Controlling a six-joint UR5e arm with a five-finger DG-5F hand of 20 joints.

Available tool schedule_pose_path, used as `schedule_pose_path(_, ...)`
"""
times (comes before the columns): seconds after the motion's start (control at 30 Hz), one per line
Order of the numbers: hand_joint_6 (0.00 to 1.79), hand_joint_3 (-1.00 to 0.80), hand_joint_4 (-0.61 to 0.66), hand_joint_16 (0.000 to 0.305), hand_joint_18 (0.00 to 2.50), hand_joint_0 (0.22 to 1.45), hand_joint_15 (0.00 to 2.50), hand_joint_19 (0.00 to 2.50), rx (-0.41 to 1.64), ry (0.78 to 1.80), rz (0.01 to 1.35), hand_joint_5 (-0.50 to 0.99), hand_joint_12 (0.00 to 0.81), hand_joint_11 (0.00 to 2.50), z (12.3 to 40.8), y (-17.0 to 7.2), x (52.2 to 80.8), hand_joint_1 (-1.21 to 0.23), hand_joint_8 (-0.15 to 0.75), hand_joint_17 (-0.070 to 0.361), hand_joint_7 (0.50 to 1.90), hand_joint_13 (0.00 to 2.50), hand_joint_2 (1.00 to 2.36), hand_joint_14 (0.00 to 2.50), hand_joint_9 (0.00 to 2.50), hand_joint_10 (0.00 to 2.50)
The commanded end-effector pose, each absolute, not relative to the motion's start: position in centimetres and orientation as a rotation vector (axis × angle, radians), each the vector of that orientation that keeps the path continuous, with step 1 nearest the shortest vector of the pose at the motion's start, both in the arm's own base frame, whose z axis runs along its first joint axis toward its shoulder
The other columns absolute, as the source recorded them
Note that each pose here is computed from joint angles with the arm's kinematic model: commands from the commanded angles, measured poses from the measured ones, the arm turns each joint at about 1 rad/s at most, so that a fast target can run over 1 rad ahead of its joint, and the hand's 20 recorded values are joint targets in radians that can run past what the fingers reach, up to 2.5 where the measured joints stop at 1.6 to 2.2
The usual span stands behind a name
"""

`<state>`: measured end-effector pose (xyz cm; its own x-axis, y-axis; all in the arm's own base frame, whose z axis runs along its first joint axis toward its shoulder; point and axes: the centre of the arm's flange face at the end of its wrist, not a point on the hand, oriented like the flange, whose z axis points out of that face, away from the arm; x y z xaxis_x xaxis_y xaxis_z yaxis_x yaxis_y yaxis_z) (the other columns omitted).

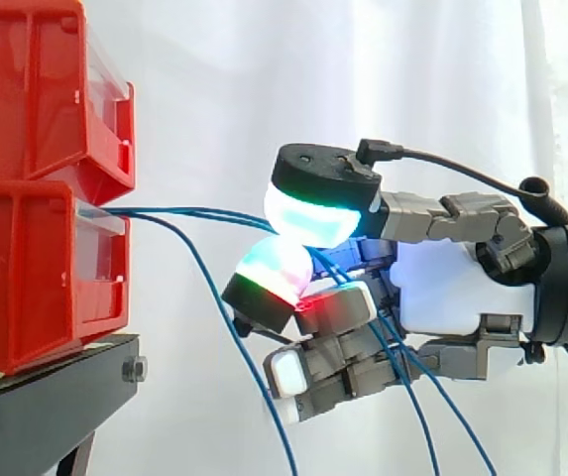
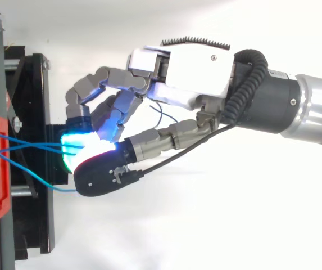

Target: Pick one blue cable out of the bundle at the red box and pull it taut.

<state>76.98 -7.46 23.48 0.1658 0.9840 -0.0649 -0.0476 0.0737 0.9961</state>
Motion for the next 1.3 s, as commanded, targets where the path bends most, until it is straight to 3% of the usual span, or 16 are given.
schedule_pose_path(0.0,0.91,-0.33,0.07,0.049,0.70,0.76,0.56,0.40,1.192,1.082,1.062,-0.15,0.371,1.31,23.48,-7.48,76.98,-0.98,0.335,0.110,1.20,0.84,1.01,0.02,1.11,0.01)
schedule_pose_path(0.07,0.91,-0.45,0.08,0.049,0.70,0.78,0.56,0.40,1.191,1.084,1.064,-0.15,0.369,1.31,23.48,-7.34,76.99,-0.97,0.332,0.110,1.13,0.83,1.00,0.02,1.10,0.01)
schedule_pose_path(0.17,0.90,-0.50,0.17,0.049,0.69,0.68,0.57,0.42,1.192,1.083,1.063,-0.15,0.366,1.30,23.48,-7.46,76.98,-0.96,0.341,0.110,1.11,0.82,1.00,0.02,1.09,0.01)
schedule_pose_path(0.23,0.90,-0.50,0.18,0.051,0.69,0.54,0.57,0.46,1.191,1.082,1.064,-0.14,0.381,1.27,23.56,-7.46,77.02,-0.86,0.353,0.115,1.11,0.82,1.00,0.02,1.10,0.01)
schedule_pose_path(0.3,0.89,-0.50,0.18,0.053,0.71,0.51,0.57,0.47,1.192,1.083,1.063,-0.14,0.390,1.28,23.48,-7.46,76.98,-0.71,0.369,0.119,1.12,0.84,1.00,0.02,1.14,0.01)
schedule_pose_path(0.47,0.88,-0.50,0.16,0.050,0.69,0.57,0.57,0.50,1.190,1.083,1.063,-0.13,0.381,1.28,23.56,-7.35,77.03,-0.52,0.348,0.113,1.17,0.84,1.00,0.02,1.14,0.01)
schedule_pose_path(0.8,0.90,-0.33,0.19,0.049,0.70,0.61,0.58,0.49,1.188,1.080,1.064,-0.13,0.381,1.34,23.59,-7.35,77.06,-0.61,0.346,0.110,1.17,0.86,1.01,0.02,1.18,0.01)
schedule_pose_path(0.97,0.90,-0.33,0.20,0.048,0.77,0.61,0.69,0.51,1.188,1.082,1.062,-0.13,0.383,1.57,23.57,-7.35,77.04,-0.62,0.338,0.108,1.15,0.97,1.01,0.02,1.25,0.00)
schedule_pose_path(1.03,0.90,-0.34,0.20,0.048,0.80,0.62,0.80,0.55,1.187,1.081,1.063,-0.13,0.379,1.58,23.59,-7.35,77.06,-0.62,0.328,0.108,1.15,1.05,1.01,0.02,1.24,0.25)
schedule_pose_path(1.27,0.90,-0.35,0.19,0.048,0.83,0.63,0.93,0.59,1.189,1.081,1.061,-0.13,0.377,1.57,23.63,-7.47,77.05,-0.67,0.321,0.108,1.12,1.15,1.01,0.02,1.22,0.43)
